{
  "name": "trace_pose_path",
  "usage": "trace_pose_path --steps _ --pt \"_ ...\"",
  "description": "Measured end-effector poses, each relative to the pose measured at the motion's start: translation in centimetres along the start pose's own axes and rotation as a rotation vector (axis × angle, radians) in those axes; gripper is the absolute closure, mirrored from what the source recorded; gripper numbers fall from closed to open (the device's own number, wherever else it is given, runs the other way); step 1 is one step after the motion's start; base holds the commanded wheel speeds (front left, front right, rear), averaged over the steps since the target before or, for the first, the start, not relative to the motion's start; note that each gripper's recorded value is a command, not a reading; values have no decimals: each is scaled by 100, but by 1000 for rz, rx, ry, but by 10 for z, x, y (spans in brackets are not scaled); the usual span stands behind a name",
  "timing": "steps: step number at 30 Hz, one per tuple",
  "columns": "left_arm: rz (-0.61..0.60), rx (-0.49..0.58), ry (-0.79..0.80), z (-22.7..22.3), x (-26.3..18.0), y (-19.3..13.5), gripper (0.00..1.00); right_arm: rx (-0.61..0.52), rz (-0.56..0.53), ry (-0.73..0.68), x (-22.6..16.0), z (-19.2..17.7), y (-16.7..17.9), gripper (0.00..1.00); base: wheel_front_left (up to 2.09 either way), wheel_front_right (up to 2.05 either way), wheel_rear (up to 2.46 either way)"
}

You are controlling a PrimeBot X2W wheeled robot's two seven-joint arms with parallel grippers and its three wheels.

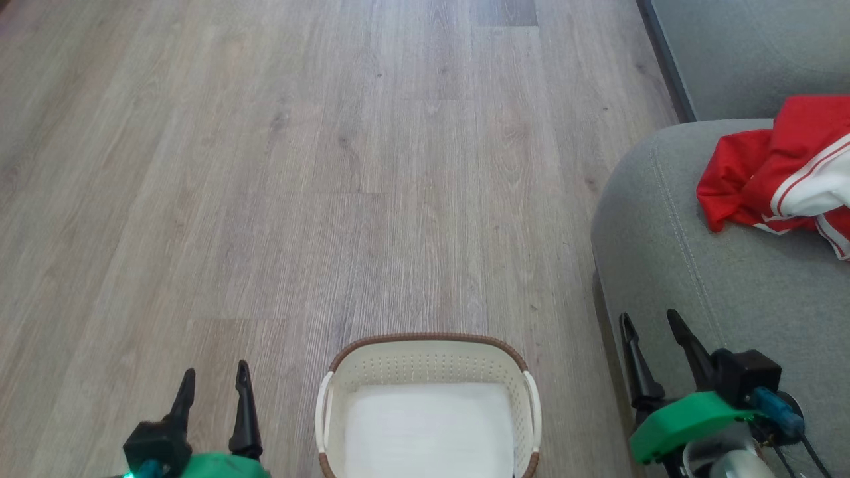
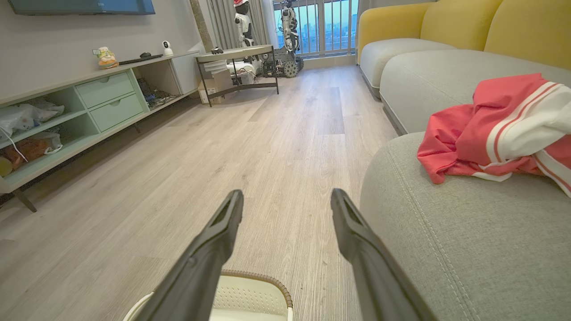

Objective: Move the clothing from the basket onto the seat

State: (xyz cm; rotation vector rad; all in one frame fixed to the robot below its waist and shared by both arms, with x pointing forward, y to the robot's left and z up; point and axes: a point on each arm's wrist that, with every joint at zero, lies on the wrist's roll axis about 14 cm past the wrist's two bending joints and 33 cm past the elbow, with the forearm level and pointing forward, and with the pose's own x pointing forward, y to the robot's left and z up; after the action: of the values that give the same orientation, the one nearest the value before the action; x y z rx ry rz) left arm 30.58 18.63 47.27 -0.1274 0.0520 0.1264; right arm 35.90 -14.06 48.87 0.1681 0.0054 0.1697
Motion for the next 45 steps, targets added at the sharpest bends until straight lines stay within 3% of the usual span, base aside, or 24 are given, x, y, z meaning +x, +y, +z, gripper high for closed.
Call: trace_pose_path --steps 3,4,12,45 --pt "0 -1 3 -1 0 0 0 0 -1 2 0 0 0 0 0 0 0" --pt "0 -3 3 -1 0 -1 100 0 -2 3 0 -1 -1 100 0 0 0" --pt "27 -20 129 -38 -14 4 100 38 -39 140 -21 -44 -9 100 0 0 0" --pt "58 -373 231 -47 3 6 100 388 -165 134 -21 -43 -31 100 0 0 0"
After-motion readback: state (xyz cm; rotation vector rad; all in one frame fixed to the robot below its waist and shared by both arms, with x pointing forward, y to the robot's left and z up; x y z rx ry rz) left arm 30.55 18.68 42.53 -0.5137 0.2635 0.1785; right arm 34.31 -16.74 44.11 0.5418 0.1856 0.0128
